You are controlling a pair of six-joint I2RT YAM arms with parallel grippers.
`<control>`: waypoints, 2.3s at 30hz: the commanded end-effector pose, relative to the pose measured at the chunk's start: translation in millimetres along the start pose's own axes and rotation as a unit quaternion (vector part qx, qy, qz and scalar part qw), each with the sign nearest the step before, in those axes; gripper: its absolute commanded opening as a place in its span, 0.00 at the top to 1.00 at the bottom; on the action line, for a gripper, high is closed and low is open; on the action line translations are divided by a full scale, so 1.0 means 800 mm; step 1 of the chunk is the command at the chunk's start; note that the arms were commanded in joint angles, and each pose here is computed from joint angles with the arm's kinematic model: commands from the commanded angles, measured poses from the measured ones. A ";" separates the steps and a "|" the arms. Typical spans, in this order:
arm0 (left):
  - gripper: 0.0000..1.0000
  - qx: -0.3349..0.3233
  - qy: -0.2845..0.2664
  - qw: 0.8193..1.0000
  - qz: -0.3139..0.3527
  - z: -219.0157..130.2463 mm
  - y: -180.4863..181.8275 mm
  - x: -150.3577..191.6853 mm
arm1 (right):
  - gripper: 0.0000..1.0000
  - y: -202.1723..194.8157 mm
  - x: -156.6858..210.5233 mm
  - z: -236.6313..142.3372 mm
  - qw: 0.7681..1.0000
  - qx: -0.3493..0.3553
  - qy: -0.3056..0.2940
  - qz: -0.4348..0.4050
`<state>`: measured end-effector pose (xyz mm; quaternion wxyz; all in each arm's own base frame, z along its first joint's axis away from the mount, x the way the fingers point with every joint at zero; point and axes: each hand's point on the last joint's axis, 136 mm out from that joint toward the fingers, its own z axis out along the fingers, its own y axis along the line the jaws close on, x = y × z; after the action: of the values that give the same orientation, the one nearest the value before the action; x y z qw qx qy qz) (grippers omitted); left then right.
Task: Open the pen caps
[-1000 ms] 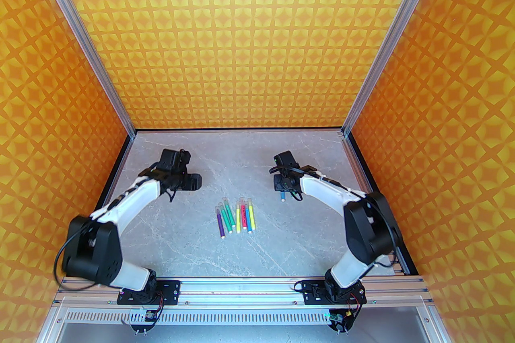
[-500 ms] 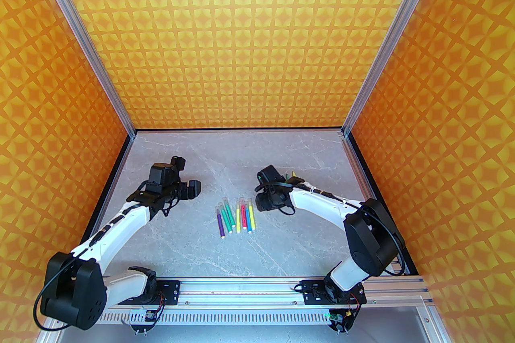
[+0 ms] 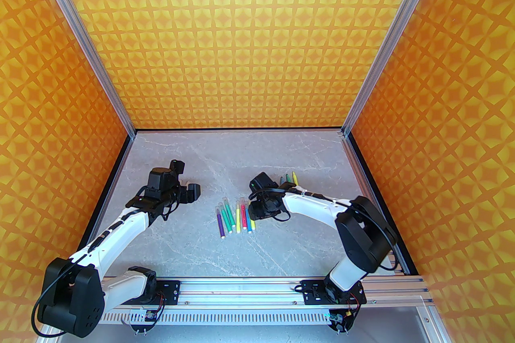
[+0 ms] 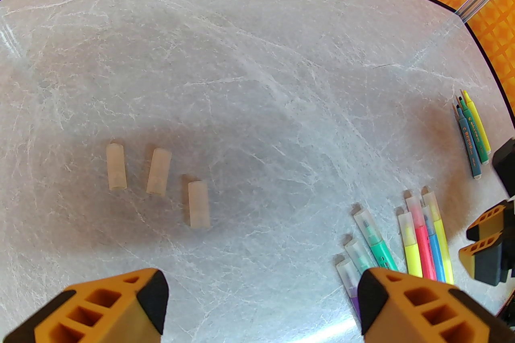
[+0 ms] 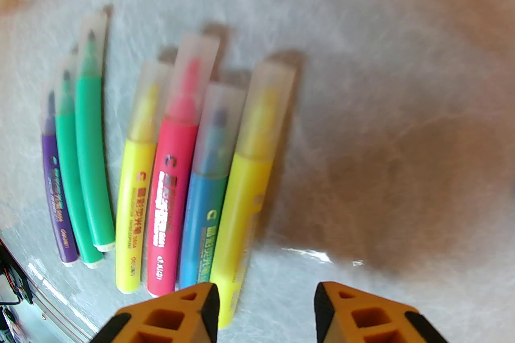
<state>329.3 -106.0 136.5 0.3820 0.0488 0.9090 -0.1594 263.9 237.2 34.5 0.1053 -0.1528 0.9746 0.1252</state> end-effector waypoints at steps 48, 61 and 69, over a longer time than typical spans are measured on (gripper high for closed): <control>0.18 0.018 -0.032 0.999 0.021 -0.013 -0.011 -0.012 | 0.98 -0.041 -0.002 0.060 0.983 0.172 0.055 -0.017; 0.18 0.023 -0.027 0.999 0.013 -0.013 -0.013 -0.009 | 1.00 -0.016 -0.031 -0.017 0.990 0.126 -0.029 -0.059; 0.19 0.103 -0.018 0.994 -0.002 -0.011 -0.048 -0.017 | 1.00 0.026 -0.046 -0.041 0.991 0.034 -0.076 -0.103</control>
<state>323.3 -120.5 147.0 0.3930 0.0685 0.8940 -0.2041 284.1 241.5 65.7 0.1726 -0.2096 0.9612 0.0487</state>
